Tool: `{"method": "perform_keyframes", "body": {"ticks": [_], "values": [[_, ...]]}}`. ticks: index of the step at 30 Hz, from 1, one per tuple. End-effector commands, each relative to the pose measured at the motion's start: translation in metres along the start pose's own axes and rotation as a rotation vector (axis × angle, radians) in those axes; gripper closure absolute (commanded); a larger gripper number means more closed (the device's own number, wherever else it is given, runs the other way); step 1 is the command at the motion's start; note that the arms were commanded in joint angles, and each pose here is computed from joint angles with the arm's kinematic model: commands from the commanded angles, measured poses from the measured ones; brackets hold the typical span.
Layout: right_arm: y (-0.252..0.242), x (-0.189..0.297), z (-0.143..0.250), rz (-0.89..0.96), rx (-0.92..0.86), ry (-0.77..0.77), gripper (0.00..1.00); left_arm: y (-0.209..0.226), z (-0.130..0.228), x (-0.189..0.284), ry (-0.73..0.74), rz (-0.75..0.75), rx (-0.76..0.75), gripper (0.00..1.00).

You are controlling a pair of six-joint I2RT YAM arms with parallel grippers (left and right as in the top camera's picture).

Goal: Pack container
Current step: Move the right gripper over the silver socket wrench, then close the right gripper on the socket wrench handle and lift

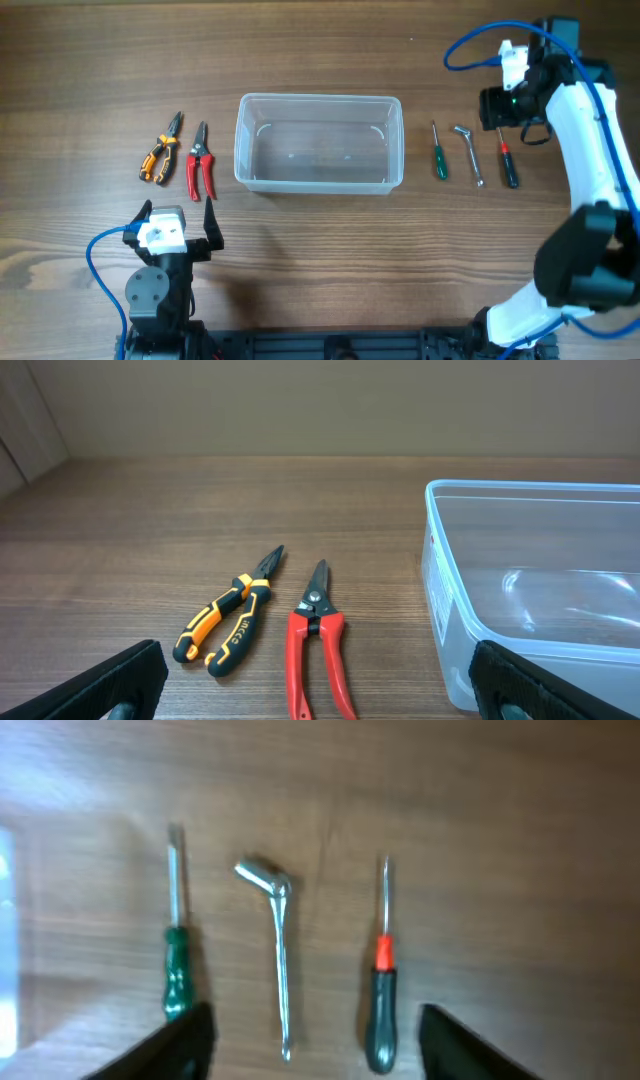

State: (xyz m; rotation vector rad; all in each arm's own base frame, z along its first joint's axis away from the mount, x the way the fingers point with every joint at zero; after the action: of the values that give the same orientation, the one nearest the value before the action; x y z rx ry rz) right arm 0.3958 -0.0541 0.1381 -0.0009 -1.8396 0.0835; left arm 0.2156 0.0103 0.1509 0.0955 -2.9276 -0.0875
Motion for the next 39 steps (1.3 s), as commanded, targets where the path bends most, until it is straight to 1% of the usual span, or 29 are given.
{"method": "perform_keyframes", "body": {"ticks": [1, 2, 4, 11, 16, 18, 19, 22, 28, 39], "values": [[0.003, -0.035, 0.009, -0.057, -0.020, 0.101, 0.43, -0.001, 0.001, 0.000, -0.003, 0.005, -0.012, 0.00], [0.006, -0.047, 0.014, -0.078, -0.022, 0.135, 0.43, -0.001, 0.001, 0.000, -0.003, 0.005, -0.012, 0.00], [0.009, -0.061, 0.018, -0.092, -0.020, 0.171, 0.48, -0.001, 0.001, 0.000, -0.003, 0.005, -0.012, 0.00], [0.011, -0.066, 0.022, -0.104, -0.017, 0.191, 0.48, -0.001, 0.001, 0.000, -0.003, 0.005, -0.012, 0.00], [0.012, -0.070, 0.028, -0.113, 0.035, 0.206, 0.48, -0.001, 0.001, 0.000, -0.003, 0.005, -0.012, 0.00], [0.014, -0.073, 0.033, -0.125, 0.077, 0.215, 0.47, -0.001, 0.001, 0.000, -0.003, 0.005, -0.012, 0.00], [0.014, -0.075, 0.035, -0.130, 0.094, 0.218, 0.44, -0.001, 0.001, 0.000, -0.003, 0.005, -0.012, 0.00], [0.017, -0.085, 0.044, -0.136, 0.110, 0.230, 0.42, -0.001, 0.001, 0.000, -0.003, 0.005, -0.012, 0.00], [0.017, -0.088, 0.042, -0.139, 0.109, 0.210, 0.43, -0.001, 0.001, 0.000, -0.003, 0.005, -0.012, 0.00], [0.023, -0.120, 0.064, -0.139, 0.109, 0.198, 0.42, -0.001, 0.001, 0.000, -0.003, 0.005, -0.012, 0.00]]}}
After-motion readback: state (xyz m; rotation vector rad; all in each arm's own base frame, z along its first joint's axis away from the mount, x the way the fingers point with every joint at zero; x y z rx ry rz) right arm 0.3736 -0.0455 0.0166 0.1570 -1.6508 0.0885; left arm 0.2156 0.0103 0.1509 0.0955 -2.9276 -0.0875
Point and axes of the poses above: each gripper's point midway between its finger pads, its own x axis back along the fingers, its own y axis along the line the jaws close on, z = x × y, the point moved 2 cm from there along x, back along the fingers, and after that the axes turned 3 degrees about -x, right-handed, at the moved point
